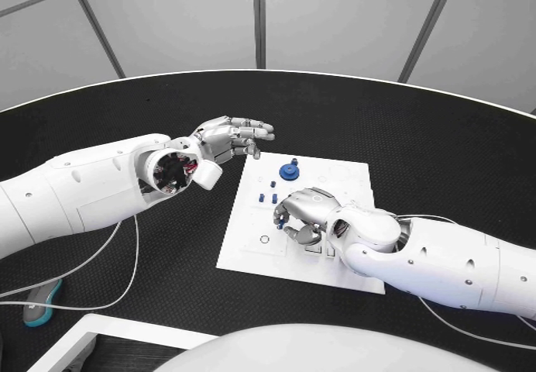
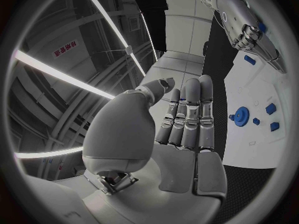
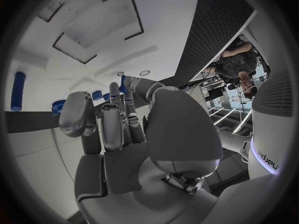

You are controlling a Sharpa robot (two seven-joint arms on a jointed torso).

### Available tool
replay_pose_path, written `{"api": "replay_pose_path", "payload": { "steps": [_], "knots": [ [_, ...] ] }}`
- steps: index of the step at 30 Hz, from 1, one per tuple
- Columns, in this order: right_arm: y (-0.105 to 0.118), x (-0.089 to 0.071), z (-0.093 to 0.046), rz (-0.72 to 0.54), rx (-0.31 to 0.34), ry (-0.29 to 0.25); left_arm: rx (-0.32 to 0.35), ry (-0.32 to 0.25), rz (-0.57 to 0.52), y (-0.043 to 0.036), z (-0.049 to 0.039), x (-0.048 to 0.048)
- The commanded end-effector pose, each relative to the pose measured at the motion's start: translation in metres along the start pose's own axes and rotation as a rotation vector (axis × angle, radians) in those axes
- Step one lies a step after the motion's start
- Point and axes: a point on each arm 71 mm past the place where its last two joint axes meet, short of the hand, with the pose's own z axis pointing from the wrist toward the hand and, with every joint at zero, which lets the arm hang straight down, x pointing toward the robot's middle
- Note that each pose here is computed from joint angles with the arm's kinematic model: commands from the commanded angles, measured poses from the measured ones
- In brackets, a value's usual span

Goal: Assemble the parts on the task board

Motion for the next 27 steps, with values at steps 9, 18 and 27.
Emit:
{"api": "replay_pose_path", "payload": {
  "steps": [9,18,27],
  "knots": [
    [-0.0009,-0.004,0.0034,0.011,0.012,-0.068,0.0,0.001,0.0,0.0,-0.0001,0.0004],
    [-0.0002,-0.0053,0.0073,0.017,0.018,-0.099,0.0,0.001,0.0,0.0,-0.0001,0.0007],
    [-0.0005,-0.0022,0.009,0.019,0.024,-0.095,0.0,0.002,0.0,0.0001,0.0,0.0009]
  ]
}}
